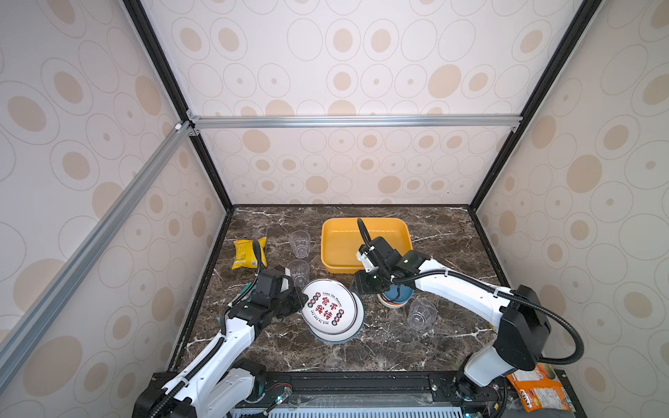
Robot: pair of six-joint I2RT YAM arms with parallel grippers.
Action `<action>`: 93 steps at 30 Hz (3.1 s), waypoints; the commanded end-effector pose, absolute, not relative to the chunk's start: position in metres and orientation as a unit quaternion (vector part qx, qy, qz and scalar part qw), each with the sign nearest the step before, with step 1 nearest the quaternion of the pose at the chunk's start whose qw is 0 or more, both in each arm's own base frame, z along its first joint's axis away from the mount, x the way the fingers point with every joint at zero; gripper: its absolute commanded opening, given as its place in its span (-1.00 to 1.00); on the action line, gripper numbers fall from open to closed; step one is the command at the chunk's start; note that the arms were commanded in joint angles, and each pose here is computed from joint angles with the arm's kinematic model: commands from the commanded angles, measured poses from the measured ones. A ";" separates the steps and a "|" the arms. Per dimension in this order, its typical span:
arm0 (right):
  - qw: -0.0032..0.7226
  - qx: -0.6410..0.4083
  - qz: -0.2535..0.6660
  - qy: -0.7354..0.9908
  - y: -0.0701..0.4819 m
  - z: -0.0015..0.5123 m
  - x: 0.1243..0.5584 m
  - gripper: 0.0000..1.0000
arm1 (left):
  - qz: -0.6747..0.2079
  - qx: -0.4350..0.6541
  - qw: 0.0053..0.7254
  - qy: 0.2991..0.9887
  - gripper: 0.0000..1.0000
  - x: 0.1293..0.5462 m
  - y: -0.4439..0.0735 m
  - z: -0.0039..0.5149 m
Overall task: Place the mixed dishes into the plastic bin
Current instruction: 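Lift the top plate off the stack with the right gripper, then carry the plate over the yellow bin and lower it in with the right gripper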
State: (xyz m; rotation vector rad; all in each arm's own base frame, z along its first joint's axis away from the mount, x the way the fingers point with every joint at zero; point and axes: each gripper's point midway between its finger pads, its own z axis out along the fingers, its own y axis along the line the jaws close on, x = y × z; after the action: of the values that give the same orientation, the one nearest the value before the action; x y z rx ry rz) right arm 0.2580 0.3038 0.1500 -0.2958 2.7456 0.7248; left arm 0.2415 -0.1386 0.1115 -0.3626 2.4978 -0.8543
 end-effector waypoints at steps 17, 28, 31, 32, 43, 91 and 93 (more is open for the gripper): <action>0.200 -0.008 0.416 0.887 0.264 0.208 0.282 -0.08 | -0.437 -0.128 0.341 0.823 -1.00 0.293 -0.169 0.224; 0.193 -0.005 0.434 0.880 0.274 0.207 0.289 -0.06 | -0.477 -0.114 0.332 0.806 -1.00 0.299 -0.186 0.240; 0.191 -0.002 0.436 0.879 0.275 0.205 0.290 -0.08 | -0.486 -0.113 0.331 0.801 -1.00 0.300 -0.188 0.243; 0.189 -0.004 0.436 0.880 0.275 0.204 0.290 -0.08 | -0.489 -0.112 0.333 0.799 -1.00 0.300 -0.189 0.245; 0.196 -0.002 0.439 0.877 0.275 0.202 0.294 -0.35 | -0.500 -0.110 0.327 0.794 -1.00 0.305 -0.195 0.243; 0.262 0.083 0.405 0.872 0.238 0.214 0.434 -1.00 | -0.435 -0.129 0.367 0.812 0.44 0.327 -0.171 0.240; 0.261 0.087 0.402 0.873 0.240 0.208 0.444 -1.00 | -0.436 -0.130 0.366 0.812 0.44 0.327 -0.171 0.238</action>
State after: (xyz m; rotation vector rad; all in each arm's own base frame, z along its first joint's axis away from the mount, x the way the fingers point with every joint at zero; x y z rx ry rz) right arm 0.4261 0.2355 0.1936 0.2424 2.4240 1.0628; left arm 0.3220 -0.1735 0.2220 -0.3554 2.1320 -1.1265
